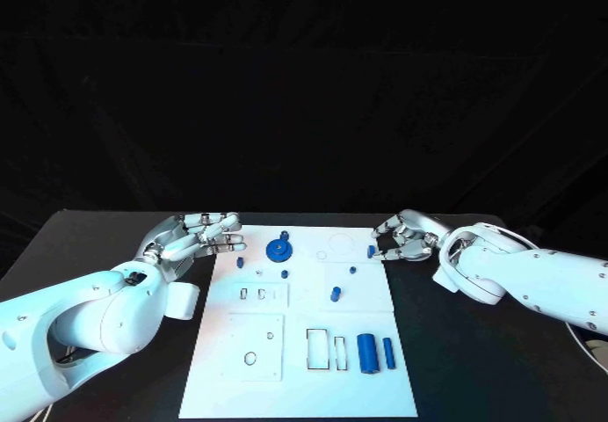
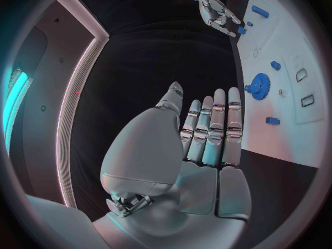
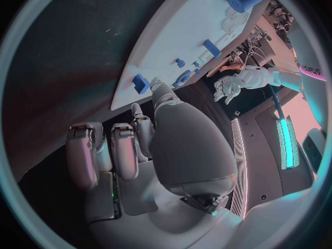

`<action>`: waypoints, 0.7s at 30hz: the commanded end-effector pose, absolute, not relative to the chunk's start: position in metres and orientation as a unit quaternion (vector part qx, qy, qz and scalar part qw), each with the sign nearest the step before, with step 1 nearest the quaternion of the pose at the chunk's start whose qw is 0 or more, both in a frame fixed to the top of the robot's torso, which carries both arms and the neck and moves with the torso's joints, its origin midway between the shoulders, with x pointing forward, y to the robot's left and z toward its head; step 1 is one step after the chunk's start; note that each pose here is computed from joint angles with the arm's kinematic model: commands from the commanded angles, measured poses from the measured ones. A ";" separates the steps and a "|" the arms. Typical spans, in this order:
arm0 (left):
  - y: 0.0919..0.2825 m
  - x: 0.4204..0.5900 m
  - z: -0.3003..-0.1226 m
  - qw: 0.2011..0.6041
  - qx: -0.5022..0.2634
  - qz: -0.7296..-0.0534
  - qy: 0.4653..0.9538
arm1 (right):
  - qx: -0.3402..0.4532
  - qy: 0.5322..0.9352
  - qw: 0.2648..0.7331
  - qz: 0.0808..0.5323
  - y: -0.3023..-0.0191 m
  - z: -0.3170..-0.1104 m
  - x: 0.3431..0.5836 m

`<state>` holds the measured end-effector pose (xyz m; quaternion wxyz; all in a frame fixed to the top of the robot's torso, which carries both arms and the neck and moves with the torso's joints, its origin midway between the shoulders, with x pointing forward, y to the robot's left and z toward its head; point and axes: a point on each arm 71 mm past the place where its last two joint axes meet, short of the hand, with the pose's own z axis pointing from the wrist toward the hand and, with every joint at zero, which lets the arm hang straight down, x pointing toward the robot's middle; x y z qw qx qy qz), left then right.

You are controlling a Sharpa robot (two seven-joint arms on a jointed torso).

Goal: Assemble the parts on the task board

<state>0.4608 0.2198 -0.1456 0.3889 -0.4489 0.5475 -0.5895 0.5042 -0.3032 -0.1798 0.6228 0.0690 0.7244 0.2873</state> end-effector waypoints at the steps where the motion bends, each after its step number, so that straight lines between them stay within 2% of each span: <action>1: 0.218 0.461 -0.144 0.382 -0.444 -0.597 0.548 | 0.061 0.731 0.615 0.291 -0.301 -0.183 0.503; 21: 0.219 0.461 -0.145 0.384 -0.445 -0.596 0.548 | 0.063 0.734 0.613 0.286 -0.293 -0.194 0.507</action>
